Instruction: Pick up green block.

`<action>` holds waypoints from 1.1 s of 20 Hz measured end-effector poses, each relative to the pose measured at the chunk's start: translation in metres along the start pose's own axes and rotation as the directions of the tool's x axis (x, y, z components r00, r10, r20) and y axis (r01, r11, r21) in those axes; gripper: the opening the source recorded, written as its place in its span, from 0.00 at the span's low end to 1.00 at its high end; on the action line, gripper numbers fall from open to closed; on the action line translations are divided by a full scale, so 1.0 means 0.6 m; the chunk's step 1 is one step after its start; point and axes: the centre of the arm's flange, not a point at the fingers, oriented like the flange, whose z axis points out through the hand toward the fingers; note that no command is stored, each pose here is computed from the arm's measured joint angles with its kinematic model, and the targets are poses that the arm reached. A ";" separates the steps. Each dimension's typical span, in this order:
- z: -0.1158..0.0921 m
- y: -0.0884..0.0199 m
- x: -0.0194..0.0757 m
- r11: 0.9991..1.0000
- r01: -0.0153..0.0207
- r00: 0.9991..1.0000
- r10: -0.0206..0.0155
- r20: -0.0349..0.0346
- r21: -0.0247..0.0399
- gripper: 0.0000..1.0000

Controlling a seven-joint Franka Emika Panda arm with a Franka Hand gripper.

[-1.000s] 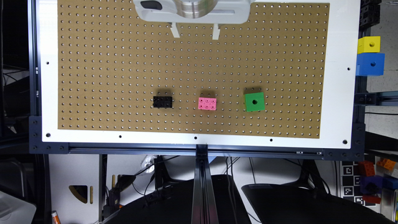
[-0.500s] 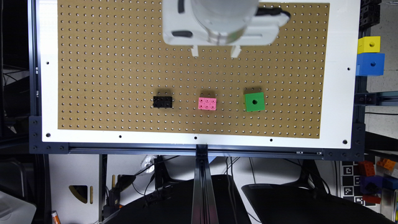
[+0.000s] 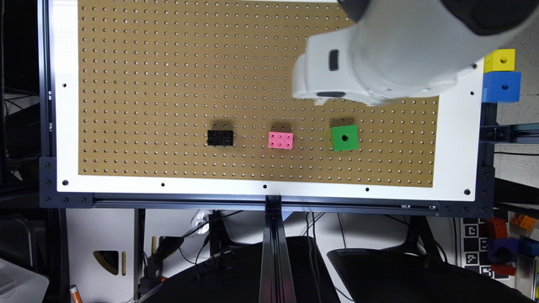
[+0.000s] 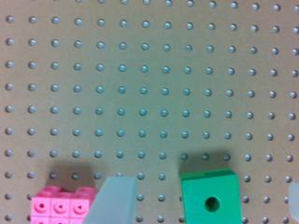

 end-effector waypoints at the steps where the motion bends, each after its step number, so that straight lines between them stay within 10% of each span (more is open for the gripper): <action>1: 0.000 -0.001 0.002 1.000 -0.001 1.000 0.001 0.000 0.001 1.00; 11: -0.006 -0.012 -0.002 1.000 0.003 1.000 -0.003 -0.003 0.012 1.00; 17: 0.001 -0.047 -0.004 1.000 0.004 1.000 -0.004 0.006 0.025 1.00; 22: 0.019 -0.065 0.008 1.000 0.002 1.000 -0.003 0.016 0.024 1.00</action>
